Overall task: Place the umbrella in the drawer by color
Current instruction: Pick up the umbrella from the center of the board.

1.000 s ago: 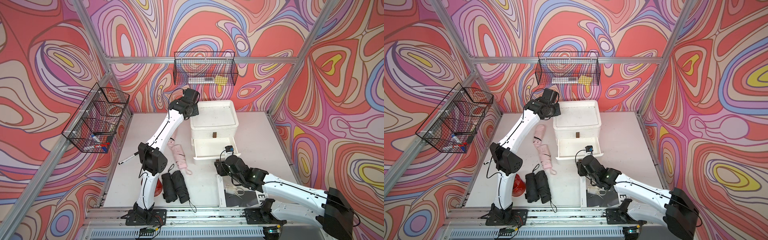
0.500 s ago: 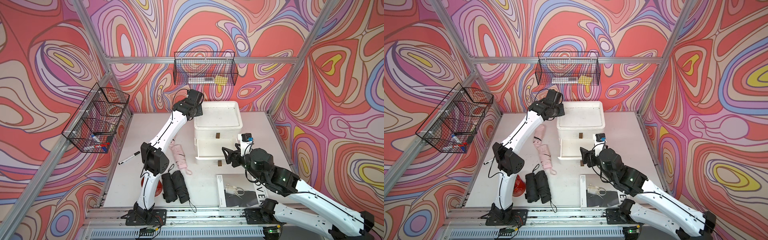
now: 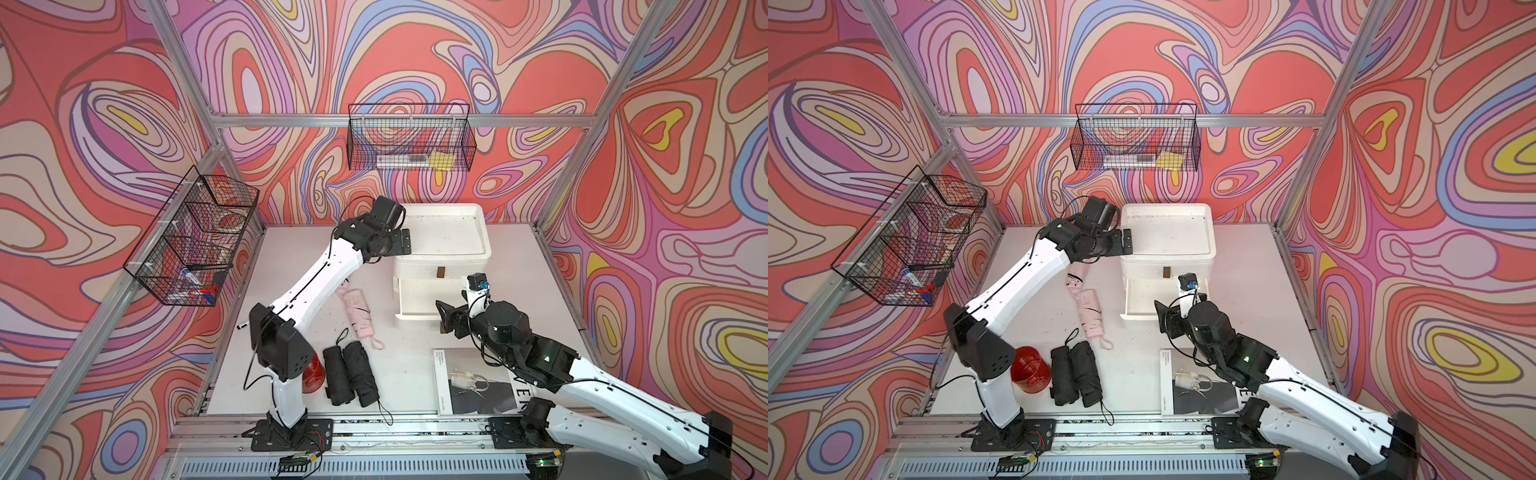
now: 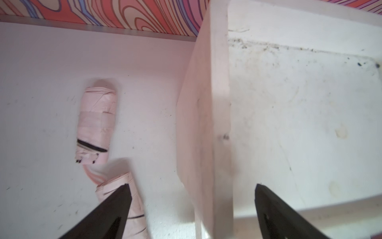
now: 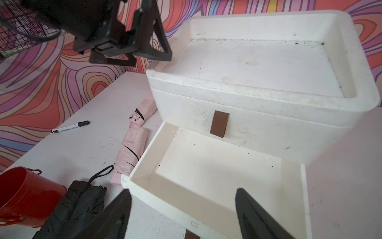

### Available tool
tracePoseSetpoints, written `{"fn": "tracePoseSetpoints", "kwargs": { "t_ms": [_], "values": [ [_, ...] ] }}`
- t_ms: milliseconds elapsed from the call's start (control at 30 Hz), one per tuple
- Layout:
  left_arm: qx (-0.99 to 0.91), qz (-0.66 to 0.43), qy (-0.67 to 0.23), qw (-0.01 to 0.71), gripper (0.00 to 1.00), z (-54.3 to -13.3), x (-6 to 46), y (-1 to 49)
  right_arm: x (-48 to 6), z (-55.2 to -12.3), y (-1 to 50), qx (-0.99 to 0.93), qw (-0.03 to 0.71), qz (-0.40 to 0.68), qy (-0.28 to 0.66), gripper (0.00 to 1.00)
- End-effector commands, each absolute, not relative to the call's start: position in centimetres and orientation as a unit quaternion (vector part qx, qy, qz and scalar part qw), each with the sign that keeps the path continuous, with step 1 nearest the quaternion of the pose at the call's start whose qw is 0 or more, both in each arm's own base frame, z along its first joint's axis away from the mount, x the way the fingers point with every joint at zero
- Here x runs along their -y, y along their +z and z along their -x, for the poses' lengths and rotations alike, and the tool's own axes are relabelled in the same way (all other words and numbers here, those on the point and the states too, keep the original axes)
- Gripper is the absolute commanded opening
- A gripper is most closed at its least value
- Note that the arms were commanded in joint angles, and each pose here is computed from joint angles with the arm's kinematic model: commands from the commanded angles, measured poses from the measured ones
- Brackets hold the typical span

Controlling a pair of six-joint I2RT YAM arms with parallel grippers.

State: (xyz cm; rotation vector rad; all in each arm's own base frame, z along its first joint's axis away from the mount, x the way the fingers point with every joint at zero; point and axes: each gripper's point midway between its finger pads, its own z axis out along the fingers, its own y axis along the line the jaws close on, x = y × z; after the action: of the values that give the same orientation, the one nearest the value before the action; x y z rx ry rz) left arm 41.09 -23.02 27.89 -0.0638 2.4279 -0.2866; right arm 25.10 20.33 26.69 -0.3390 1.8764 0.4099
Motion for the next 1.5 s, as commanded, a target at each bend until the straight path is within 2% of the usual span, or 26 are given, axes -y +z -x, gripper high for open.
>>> {"fn": "tracePoseSetpoints", "kwargs": {
  "t_ms": [0,267,433,567,833,1167,1200,1233,1333,1367,1400,1467],
  "values": [
    [-0.943,0.072,-0.068,0.318,0.99,-36.3,18.2,28.0,-20.2,-24.7,27.3,-0.787,0.571,0.144,0.185,0.82],
    [-0.982,0.120,-0.060,0.133,0.89,-22.9,14.9,16.5,-18.1,-25.0,27.8,-0.785,0.589,0.104,0.159,0.82],
    [-0.982,0.170,-0.020,0.074,0.88,-17.5,13.7,12.0,-17.9,-24.8,28.0,-0.787,0.587,0.099,0.162,0.82],
    [-0.984,0.170,-0.015,0.056,0.85,-16.0,15.5,9.9,-18.0,-24.8,27.8,-0.787,0.587,0.097,0.165,0.82],
    [-0.984,0.173,0.025,-0.040,0.83,-14.1,18.3,4.7,-18.0,-24.7,28.0,-0.786,0.586,0.096,0.172,0.82],
    [-0.983,0.167,0.058,-0.054,0.76,-14.3,19.1,0.3,-17.4,-24.6,28.1,-0.782,0.594,0.087,0.168,0.83],
    [-0.983,0.164,0.064,-0.053,0.74,-14.5,19.0,0.0,-17.4,-24.7,28.0,-0.783,0.593,0.087,0.165,0.83],
    [-0.984,0.159,0.068,-0.050,0.68,-14.6,19.0,-0.2,-17.5,-24.7,27.9,-0.784,0.593,0.087,0.163,0.83],
    [-0.986,0.146,0.082,-0.029,0.38,-15.3,18.4,-0.4,-17.5,-24.9,27.5,-0.787,0.590,0.087,0.158,0.83],
    [-0.986,0.142,0.083,-0.019,0.31,-15.5,18.2,-0.1,-17.5,-25.0,27.5,-0.787,0.591,0.086,0.156,0.83],
    [-0.987,0.139,0.086,-0.005,0.26,-15.8,17.8,0.3,-17.6,-25.1,27.4,-0.788,0.590,0.086,0.154,0.83],
    [-0.986,0.134,0.090,0.031,0.25,-16.5,16.8,1.6,-17.6,-25.2,27.2,-0.789,0.589,0.087,0.149,0.83]
  ]
}}
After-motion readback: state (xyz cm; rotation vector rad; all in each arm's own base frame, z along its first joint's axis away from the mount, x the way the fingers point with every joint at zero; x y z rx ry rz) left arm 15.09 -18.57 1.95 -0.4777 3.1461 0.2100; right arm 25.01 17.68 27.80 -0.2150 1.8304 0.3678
